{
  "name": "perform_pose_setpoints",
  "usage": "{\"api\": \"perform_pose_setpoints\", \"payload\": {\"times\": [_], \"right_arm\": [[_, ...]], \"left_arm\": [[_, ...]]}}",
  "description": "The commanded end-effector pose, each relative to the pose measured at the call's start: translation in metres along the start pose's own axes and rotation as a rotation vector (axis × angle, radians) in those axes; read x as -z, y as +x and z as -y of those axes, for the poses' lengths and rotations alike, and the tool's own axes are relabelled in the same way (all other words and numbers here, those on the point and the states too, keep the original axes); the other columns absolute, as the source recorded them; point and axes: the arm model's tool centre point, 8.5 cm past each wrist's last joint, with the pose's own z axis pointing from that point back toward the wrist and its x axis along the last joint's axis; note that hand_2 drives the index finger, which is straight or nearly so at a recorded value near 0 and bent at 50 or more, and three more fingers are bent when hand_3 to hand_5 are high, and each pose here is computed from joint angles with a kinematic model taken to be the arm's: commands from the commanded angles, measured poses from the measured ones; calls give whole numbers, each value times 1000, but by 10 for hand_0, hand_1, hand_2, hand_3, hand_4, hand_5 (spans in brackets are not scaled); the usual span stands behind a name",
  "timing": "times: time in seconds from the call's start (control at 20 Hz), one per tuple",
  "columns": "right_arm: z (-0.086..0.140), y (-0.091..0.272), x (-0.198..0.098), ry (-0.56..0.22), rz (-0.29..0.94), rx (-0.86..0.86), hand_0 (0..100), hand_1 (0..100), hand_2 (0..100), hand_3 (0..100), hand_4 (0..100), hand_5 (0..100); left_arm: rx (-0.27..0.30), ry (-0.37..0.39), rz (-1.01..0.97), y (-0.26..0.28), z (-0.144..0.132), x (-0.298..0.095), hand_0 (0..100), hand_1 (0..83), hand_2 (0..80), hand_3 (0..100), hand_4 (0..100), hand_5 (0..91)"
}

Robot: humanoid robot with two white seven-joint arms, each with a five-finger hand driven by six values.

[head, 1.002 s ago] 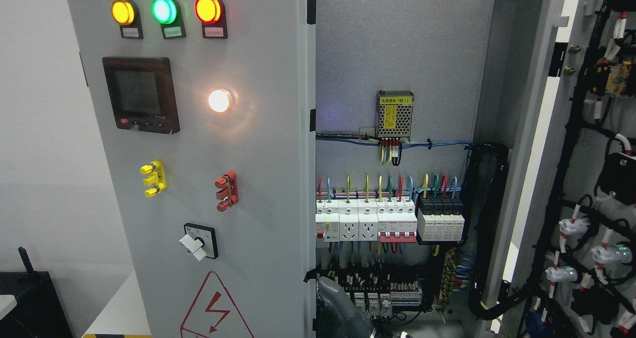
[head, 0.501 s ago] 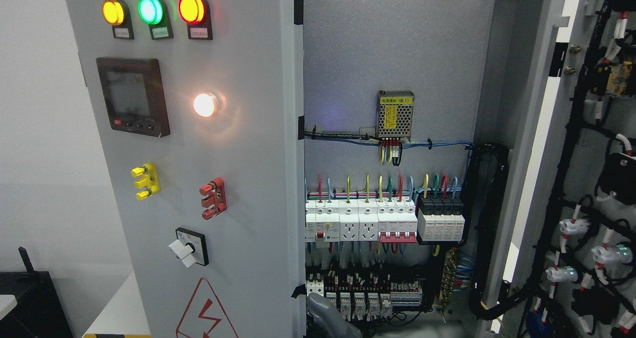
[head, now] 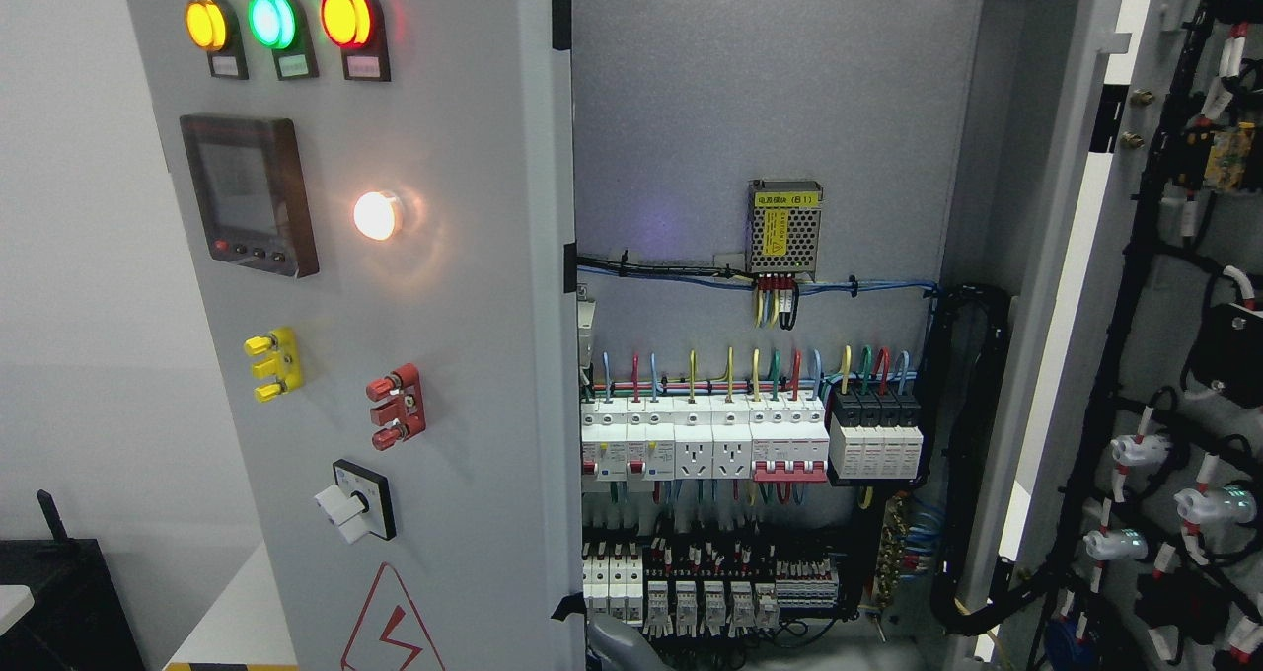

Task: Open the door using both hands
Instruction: 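Push the door edge with the right hand, swinging the door outward, then keep swinging the indicator-light door wide open with the right hand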

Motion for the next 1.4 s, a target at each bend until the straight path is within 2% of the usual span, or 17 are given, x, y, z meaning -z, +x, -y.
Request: {"api": "perform_pose_setpoints", "payload": {"times": [0.0, 0.55, 1.35], "right_arm": [[-26, 2, 10, 68, 20, -5, 107, 0, 0, 0, 0, 0], [-55, -9, 15, 131, 16, 21, 106, 0, 0, 0, 0, 0], [-80, -23, 32, 205, -8, 46, 106, 0, 0, 0, 0, 0]], "left_arm": [[-20, 2, 4, 0, 0, 0, 0, 0, 0, 0, 30, 0], [-20, 2, 4, 0, 0, 0, 0, 0, 0, 0, 30, 0], [-20, 2, 4, 0, 0, 0, 0, 0, 0, 0, 30, 0]]}}
